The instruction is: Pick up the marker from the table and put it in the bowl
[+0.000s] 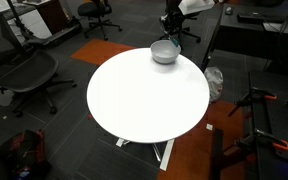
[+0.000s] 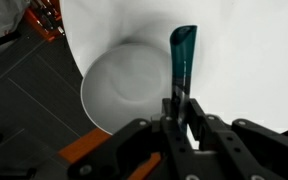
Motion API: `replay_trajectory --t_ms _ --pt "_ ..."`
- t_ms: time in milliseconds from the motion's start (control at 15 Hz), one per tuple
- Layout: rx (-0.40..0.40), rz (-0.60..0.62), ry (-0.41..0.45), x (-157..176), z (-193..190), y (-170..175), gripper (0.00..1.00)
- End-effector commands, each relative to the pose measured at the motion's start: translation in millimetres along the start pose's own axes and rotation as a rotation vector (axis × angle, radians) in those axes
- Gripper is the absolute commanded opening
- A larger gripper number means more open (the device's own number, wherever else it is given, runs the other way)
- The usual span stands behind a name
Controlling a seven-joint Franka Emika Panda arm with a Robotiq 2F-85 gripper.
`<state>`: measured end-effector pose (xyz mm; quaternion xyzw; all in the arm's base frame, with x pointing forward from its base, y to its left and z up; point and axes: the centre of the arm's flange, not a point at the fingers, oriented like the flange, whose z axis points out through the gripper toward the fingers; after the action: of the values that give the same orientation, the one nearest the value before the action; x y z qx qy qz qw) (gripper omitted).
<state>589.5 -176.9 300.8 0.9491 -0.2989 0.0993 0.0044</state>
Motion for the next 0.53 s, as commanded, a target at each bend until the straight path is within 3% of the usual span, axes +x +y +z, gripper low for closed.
replay_trajectory --t_ms 0,467 --pt "-0.035 0.017 -0.045 42.0 15.7 -8.9 0.05" --pt "-0.096 0.050 -0.124 68.5 58.3 4.0 0.05"
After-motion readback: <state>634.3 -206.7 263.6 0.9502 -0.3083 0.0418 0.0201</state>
